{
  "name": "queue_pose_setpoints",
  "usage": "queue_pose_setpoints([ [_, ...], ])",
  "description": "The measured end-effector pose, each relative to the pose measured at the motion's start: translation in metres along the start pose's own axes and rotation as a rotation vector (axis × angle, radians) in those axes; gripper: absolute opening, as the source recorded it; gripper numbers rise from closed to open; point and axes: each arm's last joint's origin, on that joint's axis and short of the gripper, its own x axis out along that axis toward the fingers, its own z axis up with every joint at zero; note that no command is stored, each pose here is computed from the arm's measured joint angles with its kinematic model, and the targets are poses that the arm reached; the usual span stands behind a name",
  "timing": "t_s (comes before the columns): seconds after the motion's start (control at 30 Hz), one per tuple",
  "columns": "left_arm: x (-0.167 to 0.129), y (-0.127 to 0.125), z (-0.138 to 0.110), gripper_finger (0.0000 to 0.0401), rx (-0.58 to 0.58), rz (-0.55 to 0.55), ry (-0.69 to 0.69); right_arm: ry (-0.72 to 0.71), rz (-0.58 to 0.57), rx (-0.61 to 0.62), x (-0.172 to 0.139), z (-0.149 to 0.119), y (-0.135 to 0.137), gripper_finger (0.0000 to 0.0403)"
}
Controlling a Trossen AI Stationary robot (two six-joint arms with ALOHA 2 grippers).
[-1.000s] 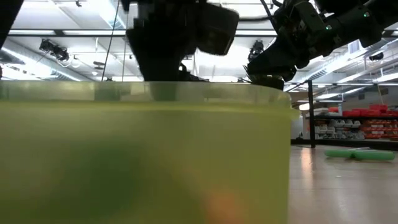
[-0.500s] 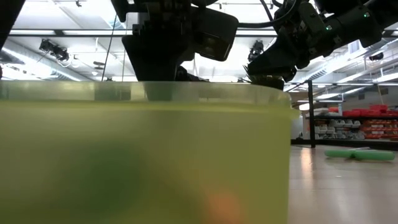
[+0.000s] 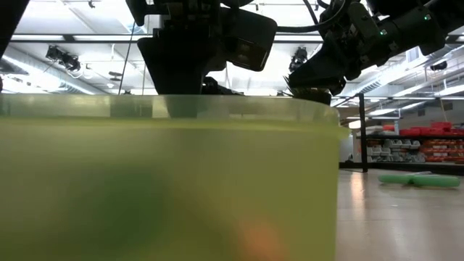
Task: Pack school essentials
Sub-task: Put the blue sticky note into the yellow supply box
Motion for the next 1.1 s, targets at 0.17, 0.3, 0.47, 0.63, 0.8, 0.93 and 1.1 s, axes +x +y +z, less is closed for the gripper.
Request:
queue_pose_setpoints([
  [0.17,0.0002,-0.0024,-0.0014,0.0283,0.02,-0.029,0.016,-0.001,0.0,0.0,0.0,0.0001,0.0,0.0103],
  [0.3,0.0003,-0.0052,-0.0026,0.0284,0.047,-0.031,0.017,0.0,0.0,0.0,0.0,0.0,0.0,0.0103],
  [0.47,0.0003,-0.005,-0.003,0.0284,0.052,-0.03,0.021,0.0,0.0,0.004,0.0,0.0,0.0,0.0103],
  [0.63,0.0003,-0.0038,-0.0055,0.0284,0.05,-0.019,0.048,0.0,0.0,0.004,0.0,0.0,0.0,0.0103],
  [0.8,0.0003,-0.0044,-0.0076,0.0284,0.053,-0.013,0.064,0.0,0.0,0.004,0.0,0.0,0.0,0.0103],
  [0.93,0.0005,-0.0075,-0.0089,0.0284,0.089,-0.015,0.065,0.0,0.0,0.005,0.0,0.0,0.0,0.0103],
  [1.1,0.0008,-0.0095,-0.01,0.0311,0.116,-0.016,0.066,0.0,0.0,0.004,0.0,0.0,0.0,0.0103],
])
